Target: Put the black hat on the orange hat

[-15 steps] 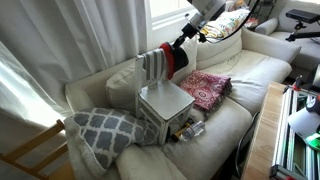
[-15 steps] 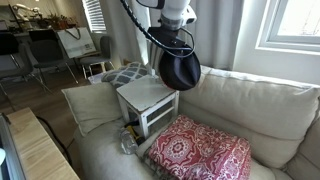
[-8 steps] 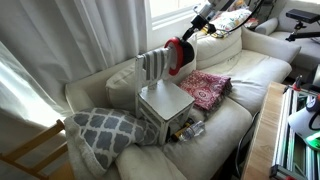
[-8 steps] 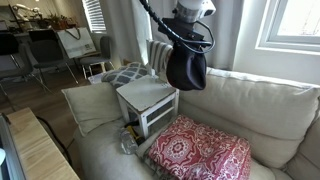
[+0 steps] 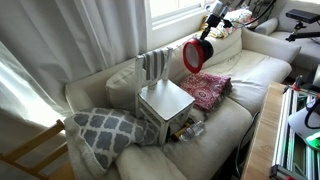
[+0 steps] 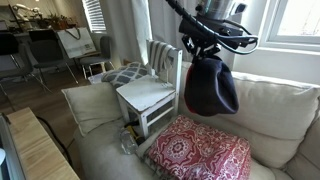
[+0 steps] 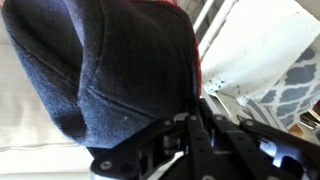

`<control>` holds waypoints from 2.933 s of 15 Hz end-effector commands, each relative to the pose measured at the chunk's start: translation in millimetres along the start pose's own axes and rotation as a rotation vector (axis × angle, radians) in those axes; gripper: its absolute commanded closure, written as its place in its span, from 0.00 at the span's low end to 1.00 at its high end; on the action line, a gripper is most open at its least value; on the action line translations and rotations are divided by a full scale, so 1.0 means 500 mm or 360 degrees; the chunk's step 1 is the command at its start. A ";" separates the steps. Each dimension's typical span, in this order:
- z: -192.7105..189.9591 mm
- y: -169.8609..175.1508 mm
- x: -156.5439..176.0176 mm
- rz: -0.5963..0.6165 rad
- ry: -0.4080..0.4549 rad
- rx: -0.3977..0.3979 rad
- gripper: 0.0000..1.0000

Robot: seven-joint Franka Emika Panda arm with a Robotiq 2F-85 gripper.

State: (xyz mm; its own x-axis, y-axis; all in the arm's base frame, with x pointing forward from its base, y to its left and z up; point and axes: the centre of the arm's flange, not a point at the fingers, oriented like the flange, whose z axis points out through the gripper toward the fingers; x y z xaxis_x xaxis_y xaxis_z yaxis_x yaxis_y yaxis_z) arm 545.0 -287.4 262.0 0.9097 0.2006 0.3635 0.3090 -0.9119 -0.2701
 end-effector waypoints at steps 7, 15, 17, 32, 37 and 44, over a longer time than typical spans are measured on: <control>0.204 0.051 -0.094 -0.0221 -0.0533 -0.0477 0.99; 0.412 -0.043 -0.159 -0.0229 -0.0724 -0.0247 0.99; 0.440 -0.063 -0.161 -0.0204 -0.0726 -0.0191 0.99; 0.333 -0.065 -0.122 -0.0078 -0.0596 -0.0064 0.00; 0.147 -0.061 -0.051 -0.0212 -0.0369 -0.0016 0.00; 0.048 -0.062 -0.001 -0.0261 -0.0316 -0.0024 0.00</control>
State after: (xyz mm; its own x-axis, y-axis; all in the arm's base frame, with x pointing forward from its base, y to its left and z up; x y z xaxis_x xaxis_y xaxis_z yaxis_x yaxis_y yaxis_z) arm 541.7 -250.8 248.6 0.8850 0.4112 0.2184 0.4539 -0.8665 -0.2079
